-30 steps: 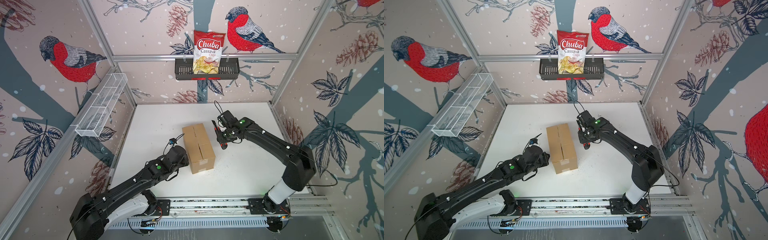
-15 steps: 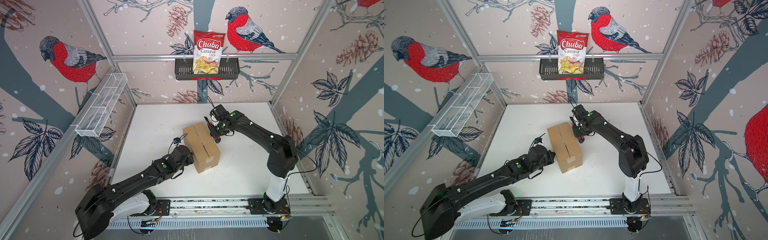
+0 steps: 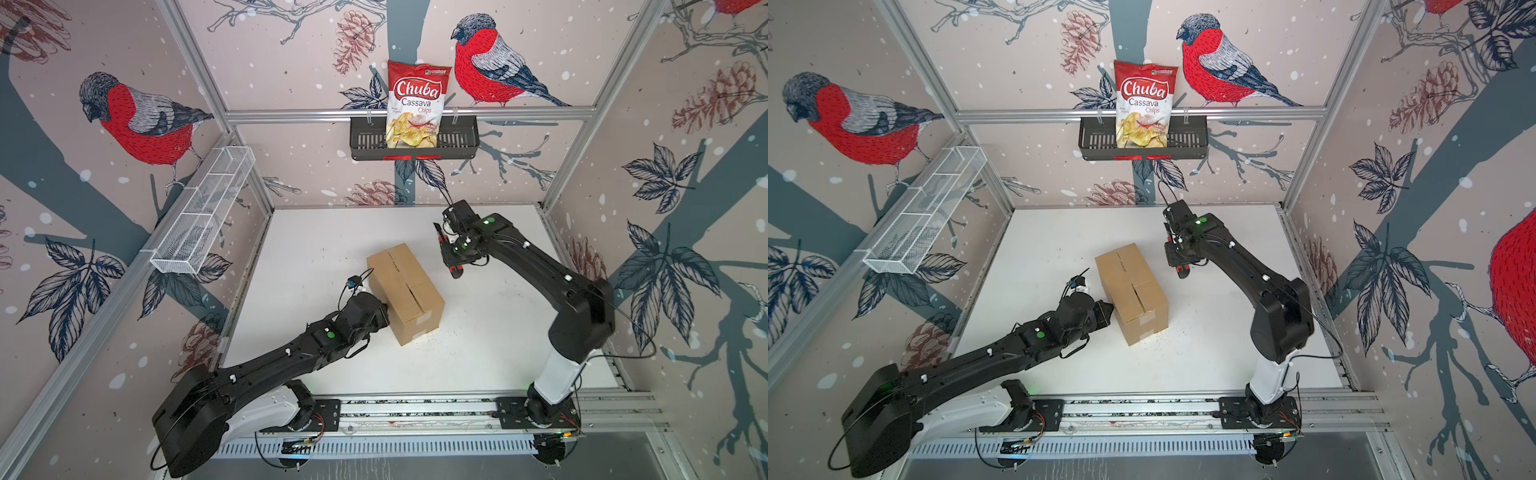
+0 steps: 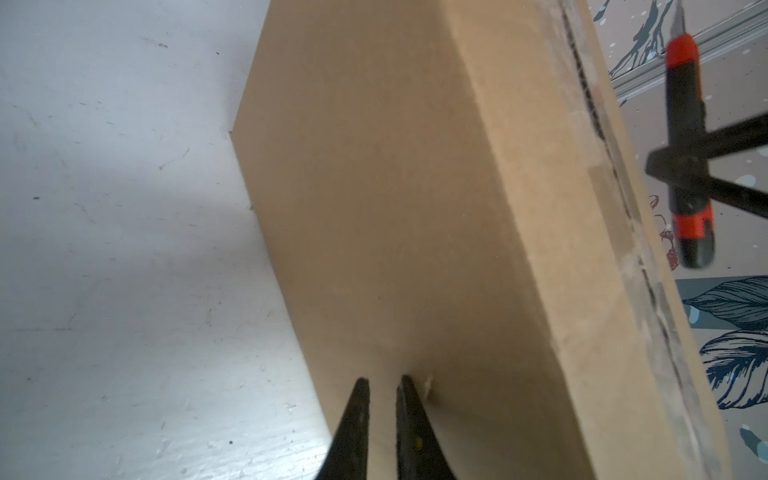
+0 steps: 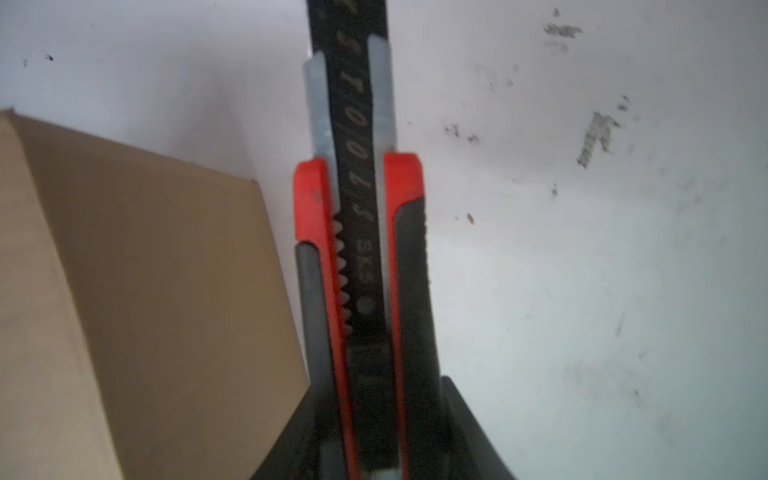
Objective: Unpack the express box
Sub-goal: 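Hold the box with the left gripper while the right gripper brings the knife near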
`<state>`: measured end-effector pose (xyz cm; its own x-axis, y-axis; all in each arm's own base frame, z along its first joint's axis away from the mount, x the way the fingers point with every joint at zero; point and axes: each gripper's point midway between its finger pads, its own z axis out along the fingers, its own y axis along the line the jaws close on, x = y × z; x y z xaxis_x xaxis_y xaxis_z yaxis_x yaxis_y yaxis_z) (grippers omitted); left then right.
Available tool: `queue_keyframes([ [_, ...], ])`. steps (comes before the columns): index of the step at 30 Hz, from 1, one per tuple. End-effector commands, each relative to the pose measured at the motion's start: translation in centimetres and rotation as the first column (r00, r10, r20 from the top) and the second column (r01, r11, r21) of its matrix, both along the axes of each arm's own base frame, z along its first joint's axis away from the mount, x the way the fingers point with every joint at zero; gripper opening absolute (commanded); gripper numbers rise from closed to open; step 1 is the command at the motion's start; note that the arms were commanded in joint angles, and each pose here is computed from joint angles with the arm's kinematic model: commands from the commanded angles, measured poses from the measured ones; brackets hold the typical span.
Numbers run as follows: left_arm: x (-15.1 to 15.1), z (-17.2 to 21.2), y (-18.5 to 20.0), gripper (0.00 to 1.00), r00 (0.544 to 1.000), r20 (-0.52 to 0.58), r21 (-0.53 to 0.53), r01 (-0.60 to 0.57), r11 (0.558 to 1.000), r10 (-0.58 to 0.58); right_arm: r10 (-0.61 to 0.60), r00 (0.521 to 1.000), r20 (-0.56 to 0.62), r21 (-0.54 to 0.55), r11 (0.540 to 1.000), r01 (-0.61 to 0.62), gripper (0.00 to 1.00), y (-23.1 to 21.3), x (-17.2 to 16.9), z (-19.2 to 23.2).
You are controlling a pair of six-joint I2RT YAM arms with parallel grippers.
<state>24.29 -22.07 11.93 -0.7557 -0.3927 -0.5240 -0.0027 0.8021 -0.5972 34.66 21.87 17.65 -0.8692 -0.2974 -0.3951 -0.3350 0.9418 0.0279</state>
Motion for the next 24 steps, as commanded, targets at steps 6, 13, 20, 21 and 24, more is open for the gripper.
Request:
queue_keyframes([
  [6, 0.1, 1.3, -1.9, 0.16, 0.998, 0.048, -0.066, 0.045, 0.997, -0.042, -0.166, 0.982, -0.090, -0.095, 0.983, 0.158, 0.13, -5.1, -9.9, -0.8],
  [13, 0.2, 1.6, -2.1, 0.20, 0.997, 0.066, -0.051, 0.050, 0.997, -0.046, -0.201, 0.969, -0.140, -0.070, 0.979, 0.193, 0.13, -6.1, -16.4, -1.1],
  [20, 0.5, 2.9, -1.0, 0.34, 0.995, 0.093, -0.001, 0.019, 1.000, -0.019, -0.172, 0.970, -0.173, -0.081, 0.984, 0.160, 0.12, -6.0, -19.7, -2.0],
  [21, 0.6, 3.2, -0.6, 0.36, 0.995, 0.100, 0.016, 0.007, 1.000, -0.008, -0.165, 0.970, -0.176, -0.073, 0.985, 0.155, 0.12, -5.8, -20.1, -2.1],
  [24, 0.8, 4.2, 0.3, 0.42, 0.991, 0.130, 0.049, -0.020, 0.999, 0.013, -0.134, 0.975, -0.179, -0.029, 0.991, 0.131, 0.12, -4.9, -21.0, -1.9],
])
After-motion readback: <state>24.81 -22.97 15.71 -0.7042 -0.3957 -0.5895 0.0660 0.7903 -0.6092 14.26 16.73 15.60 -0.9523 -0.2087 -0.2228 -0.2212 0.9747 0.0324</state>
